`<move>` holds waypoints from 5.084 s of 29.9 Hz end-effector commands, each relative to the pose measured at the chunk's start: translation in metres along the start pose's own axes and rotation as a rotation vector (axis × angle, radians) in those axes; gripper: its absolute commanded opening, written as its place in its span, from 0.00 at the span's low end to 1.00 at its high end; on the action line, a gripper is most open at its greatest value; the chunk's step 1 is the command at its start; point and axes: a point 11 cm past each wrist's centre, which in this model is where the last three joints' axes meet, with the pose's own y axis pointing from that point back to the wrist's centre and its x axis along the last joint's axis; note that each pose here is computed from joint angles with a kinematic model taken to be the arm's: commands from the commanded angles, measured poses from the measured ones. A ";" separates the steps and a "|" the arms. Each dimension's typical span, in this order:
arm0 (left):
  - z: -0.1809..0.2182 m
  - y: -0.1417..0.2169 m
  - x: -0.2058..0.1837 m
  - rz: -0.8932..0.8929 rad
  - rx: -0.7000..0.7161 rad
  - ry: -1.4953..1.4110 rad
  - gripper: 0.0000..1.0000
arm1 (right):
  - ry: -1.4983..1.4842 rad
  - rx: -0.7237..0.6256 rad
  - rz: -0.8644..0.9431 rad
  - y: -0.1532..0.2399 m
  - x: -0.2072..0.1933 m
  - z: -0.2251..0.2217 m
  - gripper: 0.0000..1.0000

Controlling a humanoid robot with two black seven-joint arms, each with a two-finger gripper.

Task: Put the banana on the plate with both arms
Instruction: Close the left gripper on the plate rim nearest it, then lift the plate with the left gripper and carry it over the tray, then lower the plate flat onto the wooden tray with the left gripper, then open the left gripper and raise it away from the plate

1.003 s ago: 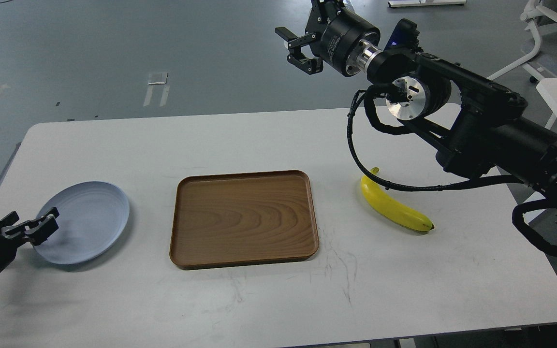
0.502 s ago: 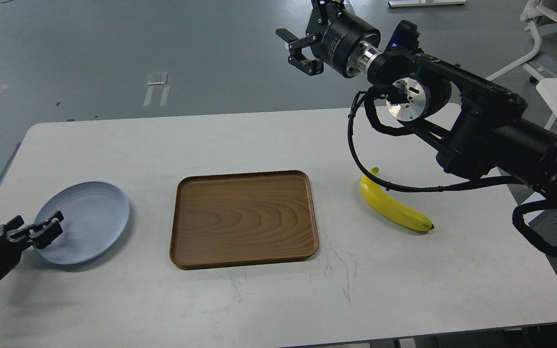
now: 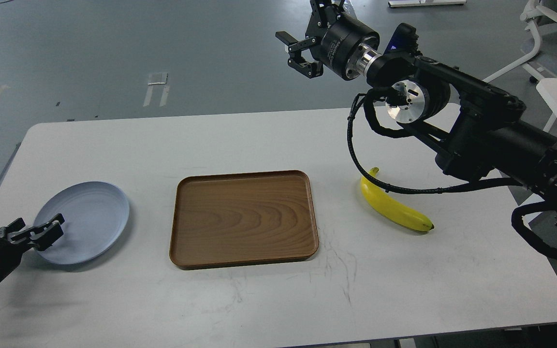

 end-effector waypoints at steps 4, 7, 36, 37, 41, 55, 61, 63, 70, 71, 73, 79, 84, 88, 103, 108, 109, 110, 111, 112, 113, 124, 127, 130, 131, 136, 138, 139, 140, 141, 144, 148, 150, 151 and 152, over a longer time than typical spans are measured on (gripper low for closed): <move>0.002 -0.003 -0.007 -0.120 -0.004 0.074 0.05 | 0.004 0.001 0.006 0.000 0.001 -0.001 1.00; 0.000 -0.002 -0.007 -0.138 0.004 0.104 0.00 | 0.005 0.001 0.009 0.000 0.002 -0.002 1.00; 0.012 -0.007 0.044 -0.021 -0.050 0.078 0.00 | 0.006 0.001 0.016 -0.001 0.000 0.001 1.00; 0.018 -0.007 0.047 -0.019 -0.070 0.081 0.00 | 0.006 0.001 0.016 -0.001 0.000 0.001 1.00; 0.048 -0.004 0.064 0.028 -0.175 0.068 0.00 | 0.007 0.003 0.022 -0.001 0.001 0.001 1.00; 0.129 -0.017 0.097 0.087 -0.415 -0.026 0.00 | 0.011 0.002 0.021 -0.002 0.000 0.001 1.00; 0.136 -0.019 0.103 0.067 -0.434 -0.023 0.00 | 0.010 0.000 0.021 -0.002 0.000 0.002 1.00; 0.143 -0.019 0.103 0.054 -0.454 -0.016 0.00 | 0.010 0.000 0.021 -0.002 0.000 0.002 1.00; 0.191 -0.029 0.086 -0.035 -0.567 0.030 0.00 | 0.007 -0.002 0.017 -0.005 -0.003 0.004 1.00; 0.197 -0.031 0.081 -0.052 -0.580 0.038 0.00 | 0.007 -0.002 0.017 -0.005 -0.003 0.004 1.00; 0.213 -0.034 0.070 -0.082 -0.614 0.049 0.00 | 0.007 -0.001 0.018 -0.004 -0.003 0.004 1.00; 0.250 -0.047 0.041 -0.155 -0.677 0.027 0.00 | 0.022 -0.012 0.027 -0.001 0.003 0.005 1.00; 0.261 -0.060 0.035 -0.171 -0.675 -0.006 0.00 | 0.025 -0.009 0.035 0.001 0.007 0.003 1.00; 0.255 -0.069 0.027 -0.192 -0.642 -0.034 0.00 | 0.024 -0.010 0.036 0.002 0.007 0.004 1.00; 0.257 -0.076 0.026 -0.211 -0.627 -0.035 0.00 | 0.021 -0.014 0.042 0.003 0.011 0.006 1.00; 0.271 -0.076 0.023 -0.215 -0.656 -0.031 0.00 | 0.020 -0.013 0.041 0.003 0.010 0.006 1.00; 0.277 -0.077 0.022 -0.216 -0.667 -0.031 0.00 | 0.021 -0.011 0.044 0.003 0.011 0.006 1.00; 0.279 -0.077 0.023 -0.214 -0.671 -0.032 0.00 | 0.019 -0.012 0.042 0.003 0.010 0.007 1.00; 0.279 -0.077 0.023 -0.214 -0.671 -0.032 0.00 | 0.019 -0.012 0.043 0.003 0.010 0.007 1.00; 0.280 -0.078 0.022 -0.214 -0.671 -0.032 0.00 | 0.020 -0.012 0.045 0.004 0.011 0.007 1.00; 0.282 -0.079 0.021 -0.218 -0.674 -0.034 0.00 | 0.019 -0.011 0.045 0.004 0.011 0.006 1.00; 0.272 -0.086 0.022 -0.216 -0.635 -0.042 0.17 | 0.017 -0.011 0.054 0.006 0.015 0.008 1.00; 0.274 -0.085 0.021 -0.219 -0.638 -0.040 0.40 | 0.015 -0.011 0.056 0.006 0.016 0.008 1.00; 0.273 -0.085 0.021 -0.220 -0.637 -0.040 0.41 | 0.014 -0.010 0.056 0.006 0.016 0.008 1.00; 0.274 -0.085 0.020 -0.221 -0.638 -0.040 0.43 | 0.014 -0.011 0.057 0.006 0.016 0.008 1.00; 0.275 -0.086 0.023 -0.213 -0.640 -0.038 0.48 | 0.012 -0.011 0.060 0.007 0.017 0.009 1.00; 0.275 -0.086 0.024 -0.212 -0.640 -0.039 0.52 | 0.011 -0.012 0.059 0.007 0.017 0.010 1.00; 0.275 -0.086 0.024 -0.210 -0.640 -0.035 0.55 | 0.010 -0.010 0.059 0.007 0.017 0.009 1.00; 0.277 -0.087 0.028 -0.203 -0.642 -0.028 0.60 | 0.012 -0.011 0.059 0.007 0.017 0.010 1.00; 0.282 -0.088 0.033 -0.192 -0.649 -0.028 0.67 | 0.011 -0.010 0.059 0.007 0.017 0.009 1.00; 0.290 -0.091 0.053 -0.139 -0.662 0.001 0.86 | 0.014 -0.011 0.060 0.007 0.018 0.009 1.00; 0.302 -0.096 0.117 0.043 -0.657 0.315 0.98 | 0.019 -0.011 0.057 0.007 0.018 0.009 1.00; 0.303 -0.097 0.144 0.108 -0.650 0.498 0.98 | 0.017 -0.010 0.058 0.007 0.018 0.009 1.00; 0.302 -0.097 0.152 0.126 -0.649 0.561 0.98 | 0.018 -0.008 0.057 0.007 0.018 0.008 1.00; 0.306 -0.097 0.171 0.158 -0.660 0.671 0.98 | 0.019 -0.008 0.060 0.008 0.019 0.008 1.00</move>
